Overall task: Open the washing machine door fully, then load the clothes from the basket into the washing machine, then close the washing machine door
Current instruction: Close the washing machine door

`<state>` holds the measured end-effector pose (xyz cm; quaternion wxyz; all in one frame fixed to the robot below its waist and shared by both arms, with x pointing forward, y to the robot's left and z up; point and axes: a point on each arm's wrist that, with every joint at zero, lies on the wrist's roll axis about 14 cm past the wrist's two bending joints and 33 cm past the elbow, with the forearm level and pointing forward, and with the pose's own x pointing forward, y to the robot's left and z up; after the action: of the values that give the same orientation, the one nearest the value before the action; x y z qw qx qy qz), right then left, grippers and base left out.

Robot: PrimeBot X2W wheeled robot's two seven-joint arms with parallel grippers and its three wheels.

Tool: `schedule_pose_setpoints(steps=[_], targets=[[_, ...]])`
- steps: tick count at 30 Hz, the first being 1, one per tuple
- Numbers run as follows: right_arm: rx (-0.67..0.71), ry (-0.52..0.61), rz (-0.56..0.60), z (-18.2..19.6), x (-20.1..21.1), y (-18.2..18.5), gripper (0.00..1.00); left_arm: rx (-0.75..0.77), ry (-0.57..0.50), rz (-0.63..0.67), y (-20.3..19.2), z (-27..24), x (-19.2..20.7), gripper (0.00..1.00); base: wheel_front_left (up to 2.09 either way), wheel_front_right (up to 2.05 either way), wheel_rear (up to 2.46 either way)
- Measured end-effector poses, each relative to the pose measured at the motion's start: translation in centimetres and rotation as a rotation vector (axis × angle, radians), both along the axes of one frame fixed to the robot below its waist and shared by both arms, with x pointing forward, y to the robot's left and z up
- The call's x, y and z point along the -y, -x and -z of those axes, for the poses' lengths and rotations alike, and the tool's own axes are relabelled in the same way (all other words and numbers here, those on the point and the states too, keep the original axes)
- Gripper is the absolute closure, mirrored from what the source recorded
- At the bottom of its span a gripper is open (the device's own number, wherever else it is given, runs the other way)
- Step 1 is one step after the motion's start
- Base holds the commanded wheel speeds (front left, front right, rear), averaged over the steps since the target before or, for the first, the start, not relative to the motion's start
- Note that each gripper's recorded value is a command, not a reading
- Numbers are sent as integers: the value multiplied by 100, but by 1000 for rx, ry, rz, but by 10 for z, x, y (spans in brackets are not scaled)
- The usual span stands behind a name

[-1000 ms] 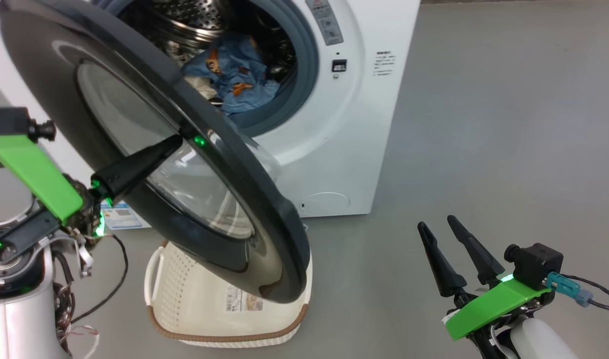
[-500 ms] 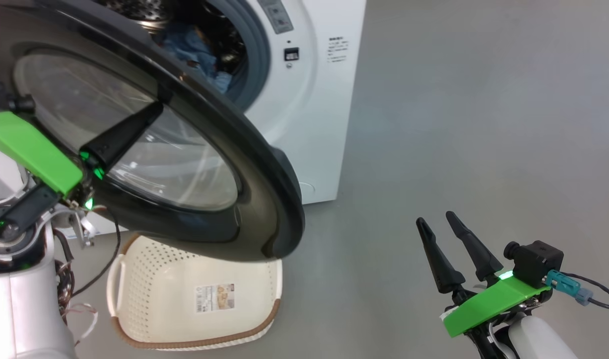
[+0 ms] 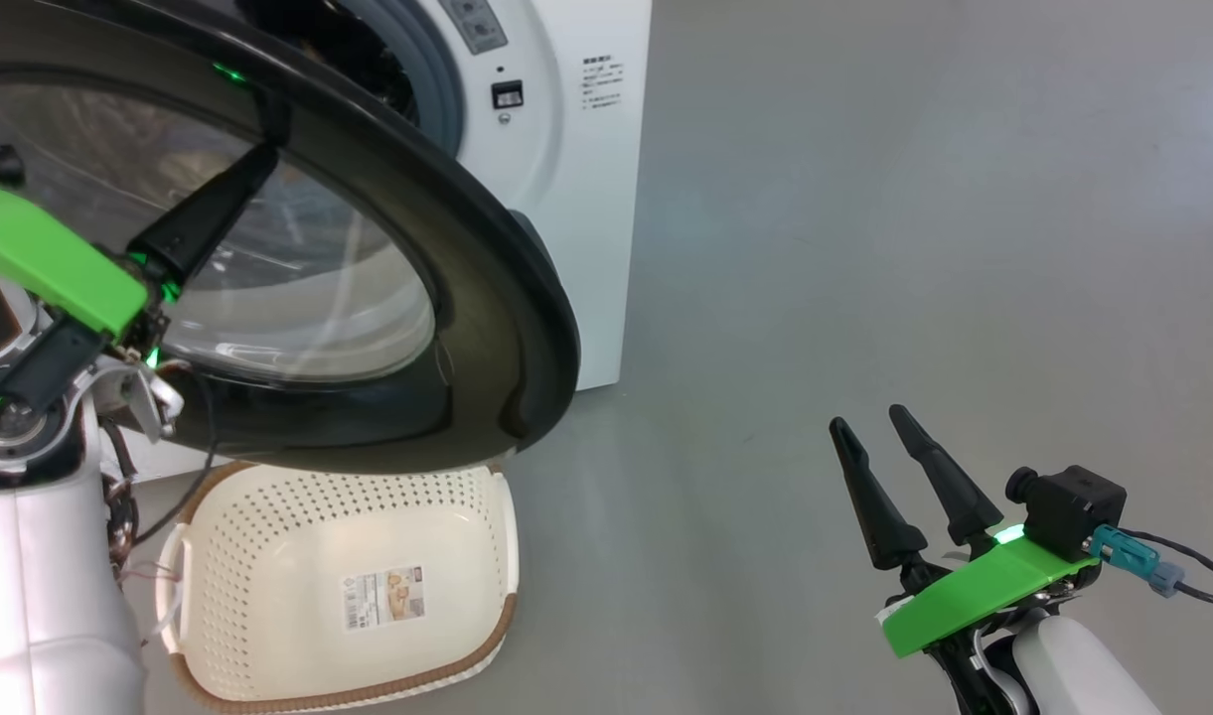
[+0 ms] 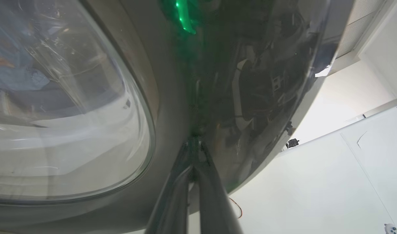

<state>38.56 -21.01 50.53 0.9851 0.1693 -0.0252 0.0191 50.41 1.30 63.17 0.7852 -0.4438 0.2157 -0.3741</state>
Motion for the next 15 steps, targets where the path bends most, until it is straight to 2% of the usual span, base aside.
schedule_pose_setpoints(steps=[15], targets=[[-17, 3, 75, 4, 22, 13, 0, 2, -4, -91, -43, 13, 2, 100, 0, 0, 0]])
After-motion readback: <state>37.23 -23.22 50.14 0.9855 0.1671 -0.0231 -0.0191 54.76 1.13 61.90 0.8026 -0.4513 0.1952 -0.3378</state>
